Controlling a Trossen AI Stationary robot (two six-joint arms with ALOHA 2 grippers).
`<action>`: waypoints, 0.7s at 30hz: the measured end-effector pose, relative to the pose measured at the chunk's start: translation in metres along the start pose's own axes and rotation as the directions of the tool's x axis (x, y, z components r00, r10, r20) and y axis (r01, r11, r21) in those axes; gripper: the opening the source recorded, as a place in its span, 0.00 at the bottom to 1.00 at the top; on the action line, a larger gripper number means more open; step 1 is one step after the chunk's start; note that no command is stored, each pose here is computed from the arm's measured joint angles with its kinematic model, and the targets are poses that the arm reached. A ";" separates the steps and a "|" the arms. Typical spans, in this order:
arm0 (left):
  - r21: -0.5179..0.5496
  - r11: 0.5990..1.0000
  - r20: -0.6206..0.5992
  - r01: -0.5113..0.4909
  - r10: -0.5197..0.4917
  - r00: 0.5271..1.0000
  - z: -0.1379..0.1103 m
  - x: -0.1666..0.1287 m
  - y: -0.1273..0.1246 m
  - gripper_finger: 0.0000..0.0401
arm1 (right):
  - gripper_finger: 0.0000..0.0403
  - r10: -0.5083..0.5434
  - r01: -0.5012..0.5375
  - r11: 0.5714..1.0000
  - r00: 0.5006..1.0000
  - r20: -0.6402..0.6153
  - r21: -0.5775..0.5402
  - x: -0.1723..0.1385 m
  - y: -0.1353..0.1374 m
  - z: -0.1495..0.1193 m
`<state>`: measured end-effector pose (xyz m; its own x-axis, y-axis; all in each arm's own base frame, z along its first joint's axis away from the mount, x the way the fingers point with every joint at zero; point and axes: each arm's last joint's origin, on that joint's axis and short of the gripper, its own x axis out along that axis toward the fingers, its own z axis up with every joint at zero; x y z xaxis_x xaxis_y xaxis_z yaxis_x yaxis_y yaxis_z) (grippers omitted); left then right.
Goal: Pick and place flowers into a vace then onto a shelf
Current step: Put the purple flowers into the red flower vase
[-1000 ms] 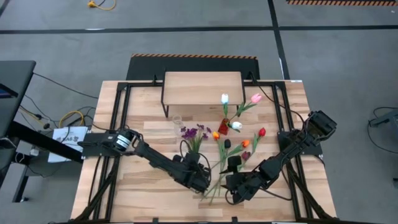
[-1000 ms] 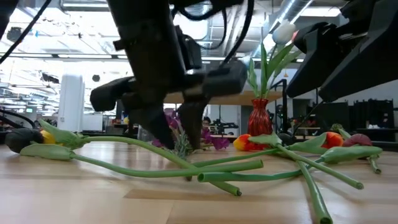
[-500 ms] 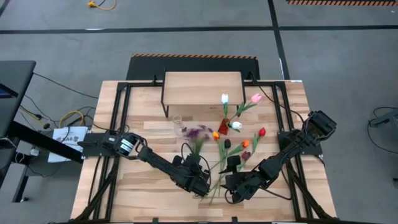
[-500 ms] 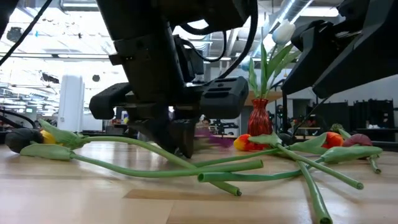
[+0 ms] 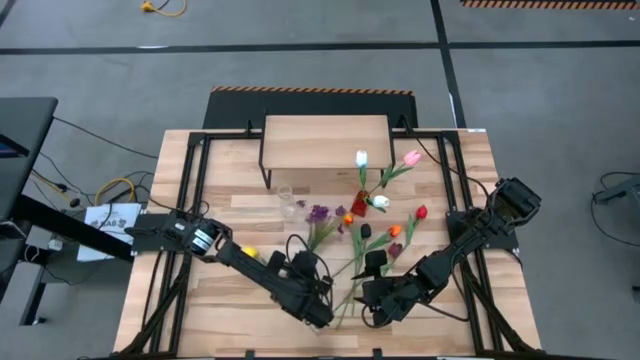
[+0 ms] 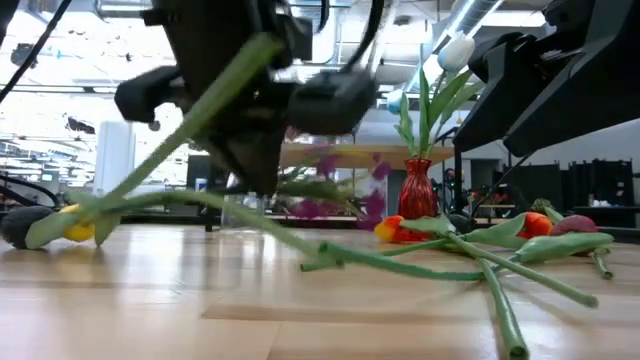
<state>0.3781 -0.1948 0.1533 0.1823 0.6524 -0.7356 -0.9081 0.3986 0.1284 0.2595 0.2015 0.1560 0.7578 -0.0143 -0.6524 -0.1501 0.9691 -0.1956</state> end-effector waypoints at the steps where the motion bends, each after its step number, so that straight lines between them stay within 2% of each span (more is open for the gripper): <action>1: -0.003 1.000 0.005 -0.001 0.001 1.000 0.002 -0.005 0.000 0.01 | 0.61 0.000 0.000 1.000 1.000 0.000 0.000 0.000 0.000 0.000; 12: 0.010 1.000 0.023 0.015 -0.016 1.000 0.024 -0.056 0.005 0.00 | 0.61 0.001 -0.001 1.000 1.000 0.000 0.000 0.000 0.000 0.000; 21: 0.033 0.997 0.029 0.071 -0.072 0.997 0.032 -0.070 0.002 0.00 | 0.61 0.002 -0.002 1.000 1.000 0.000 0.000 0.000 0.000 0.000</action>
<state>0.3753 -0.2186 0.2266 0.2579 0.6407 -0.7232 -0.8798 0.4650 0.0982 0.2593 0.2017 0.1560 0.7574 -0.0128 -0.6528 -0.1512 0.9692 -0.1944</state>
